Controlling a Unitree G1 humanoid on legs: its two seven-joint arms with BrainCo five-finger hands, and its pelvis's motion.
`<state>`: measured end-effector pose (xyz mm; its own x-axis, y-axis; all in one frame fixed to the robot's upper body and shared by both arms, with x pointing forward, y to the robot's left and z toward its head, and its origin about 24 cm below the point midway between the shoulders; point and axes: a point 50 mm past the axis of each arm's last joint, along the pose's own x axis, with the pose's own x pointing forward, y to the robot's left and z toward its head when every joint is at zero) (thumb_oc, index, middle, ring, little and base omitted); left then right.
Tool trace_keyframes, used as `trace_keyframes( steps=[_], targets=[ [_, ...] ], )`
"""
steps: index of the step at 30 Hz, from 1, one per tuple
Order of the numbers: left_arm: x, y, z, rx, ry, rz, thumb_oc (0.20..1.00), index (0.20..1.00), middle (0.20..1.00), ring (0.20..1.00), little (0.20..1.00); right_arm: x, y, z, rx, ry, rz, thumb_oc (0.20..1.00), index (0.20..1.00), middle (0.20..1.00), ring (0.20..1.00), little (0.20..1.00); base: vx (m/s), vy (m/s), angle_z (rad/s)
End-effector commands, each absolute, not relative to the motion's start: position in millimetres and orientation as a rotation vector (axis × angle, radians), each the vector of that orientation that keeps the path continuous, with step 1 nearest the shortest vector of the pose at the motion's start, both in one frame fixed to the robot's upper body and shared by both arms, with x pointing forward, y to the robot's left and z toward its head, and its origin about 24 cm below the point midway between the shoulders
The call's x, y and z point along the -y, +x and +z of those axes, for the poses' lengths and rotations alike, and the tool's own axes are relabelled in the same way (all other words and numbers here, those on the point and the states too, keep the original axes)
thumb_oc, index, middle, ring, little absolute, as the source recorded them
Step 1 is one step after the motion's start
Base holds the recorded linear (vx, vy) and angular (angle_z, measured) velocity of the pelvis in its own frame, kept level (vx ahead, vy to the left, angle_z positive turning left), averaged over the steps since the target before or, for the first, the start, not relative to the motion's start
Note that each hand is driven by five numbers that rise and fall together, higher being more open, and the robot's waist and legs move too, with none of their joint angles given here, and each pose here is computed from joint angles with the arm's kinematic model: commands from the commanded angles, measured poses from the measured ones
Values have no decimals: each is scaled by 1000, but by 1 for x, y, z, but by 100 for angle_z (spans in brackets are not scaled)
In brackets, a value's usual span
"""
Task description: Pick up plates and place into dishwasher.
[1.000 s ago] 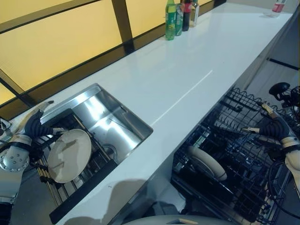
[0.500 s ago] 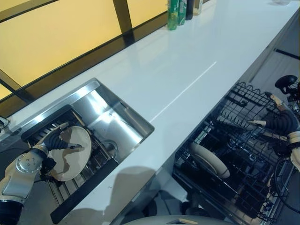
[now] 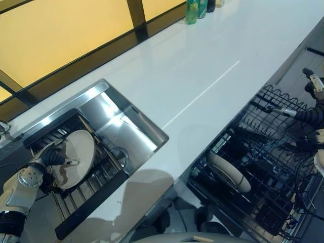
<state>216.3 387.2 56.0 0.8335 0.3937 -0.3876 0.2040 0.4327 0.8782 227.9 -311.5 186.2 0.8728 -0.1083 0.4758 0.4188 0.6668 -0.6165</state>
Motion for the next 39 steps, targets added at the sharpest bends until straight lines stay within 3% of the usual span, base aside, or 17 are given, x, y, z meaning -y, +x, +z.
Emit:
trace_keyframes(
  steps=[1, 21, 31, 39],
  targets=[
    [-416, 215, 98, -573, 1351, 282, 1000, 1000, 1000, 1000, 1000, 304, 224, 222, 578, -805, -298, 1000, 1000, 1000, 1000, 1000, 2, -4, 6],
    [-388, 232, 86, -526, 1152, 86, 1000, 1000, 1000, 1000, 1000, 299, 226, 217, 559, -807, -275, 1000, 1000, 1000, 1000, 1000, 0, 0, 0],
    [-397, 234, 163, -194, 1204, 347, 1000, 1000, 1000, 1000, 1000, 300, 222, 215, 541, -797, -277, 1000, 1000, 1000, 1000, 1000, -32, -19, 0],
    [-378, 224, 194, -44, 1200, 284, 1000, 1000, 1000, 1000, 1000, 306, 215, 213, 513, -794, -298, 1000, 1000, 1000, 1000, 1000, -44, -26, 7]
  ],
)
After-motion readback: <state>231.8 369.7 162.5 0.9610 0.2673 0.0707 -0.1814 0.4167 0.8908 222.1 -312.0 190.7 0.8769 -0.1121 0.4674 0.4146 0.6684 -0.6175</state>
